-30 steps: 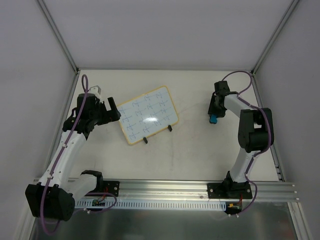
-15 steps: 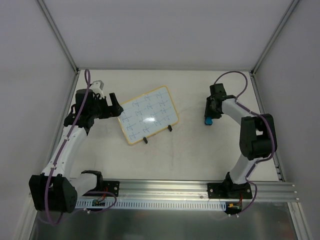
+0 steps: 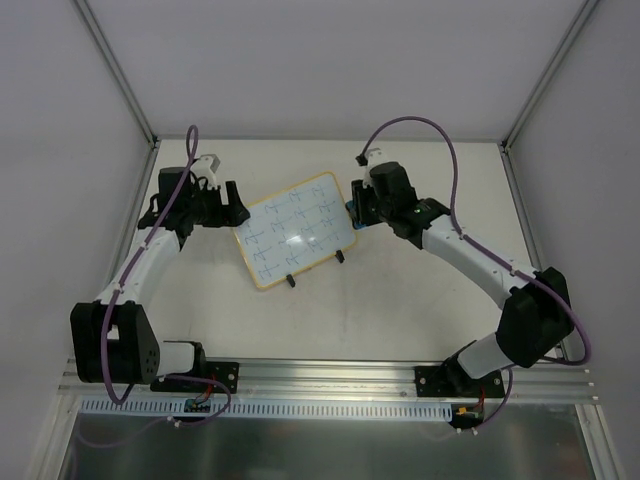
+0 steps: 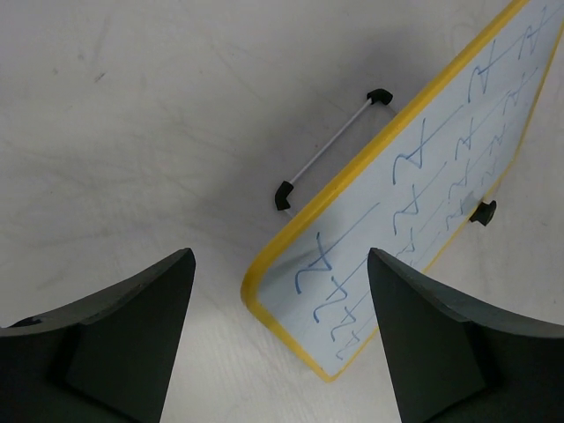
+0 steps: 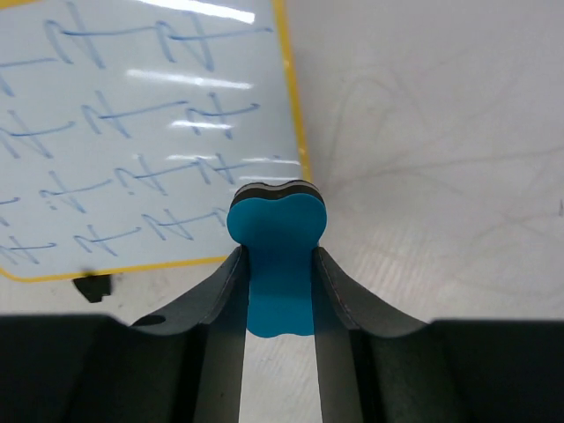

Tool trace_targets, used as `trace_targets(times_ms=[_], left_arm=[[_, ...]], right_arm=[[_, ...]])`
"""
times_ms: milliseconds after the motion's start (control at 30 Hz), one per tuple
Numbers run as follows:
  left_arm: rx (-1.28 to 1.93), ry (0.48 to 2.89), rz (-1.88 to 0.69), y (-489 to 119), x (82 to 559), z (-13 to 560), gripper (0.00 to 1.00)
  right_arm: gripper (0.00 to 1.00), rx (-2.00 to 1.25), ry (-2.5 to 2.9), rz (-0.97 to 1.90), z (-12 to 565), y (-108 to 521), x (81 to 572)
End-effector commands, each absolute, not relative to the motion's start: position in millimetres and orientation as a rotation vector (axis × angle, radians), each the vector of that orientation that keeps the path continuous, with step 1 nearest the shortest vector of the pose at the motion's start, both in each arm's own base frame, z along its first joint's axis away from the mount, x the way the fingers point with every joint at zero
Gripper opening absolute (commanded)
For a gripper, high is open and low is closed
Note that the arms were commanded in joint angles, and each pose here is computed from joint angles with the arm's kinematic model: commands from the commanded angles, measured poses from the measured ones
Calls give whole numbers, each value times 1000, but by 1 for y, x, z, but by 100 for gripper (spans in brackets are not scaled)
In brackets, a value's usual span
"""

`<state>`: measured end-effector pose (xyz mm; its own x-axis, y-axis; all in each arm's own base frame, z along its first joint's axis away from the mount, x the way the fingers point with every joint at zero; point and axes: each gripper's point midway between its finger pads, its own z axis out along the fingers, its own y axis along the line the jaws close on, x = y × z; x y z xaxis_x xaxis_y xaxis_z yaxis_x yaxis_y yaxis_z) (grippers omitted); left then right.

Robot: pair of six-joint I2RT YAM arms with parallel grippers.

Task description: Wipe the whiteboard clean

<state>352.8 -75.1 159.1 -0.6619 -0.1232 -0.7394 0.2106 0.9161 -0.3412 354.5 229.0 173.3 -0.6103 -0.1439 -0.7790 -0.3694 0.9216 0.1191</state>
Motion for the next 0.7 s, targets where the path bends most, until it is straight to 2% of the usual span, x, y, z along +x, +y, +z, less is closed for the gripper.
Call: trace_targets(times_ms=[0, 233, 400, 667], left_arm=[[212, 2082, -498, -79, 383, 198, 79], [377, 2023, -654, -105, 401, 215, 73], [451, 2022, -762, -118, 403, 207, 59], [518, 2051, -830, -125, 402, 188, 56]], right_arm=[[0, -420, 2088, 392, 217, 267, 363], [0, -563, 2016, 422, 228, 313, 355], [0, -632, 1960, 455, 235, 337, 351], [0, -653, 1943, 464, 239, 351, 355]])
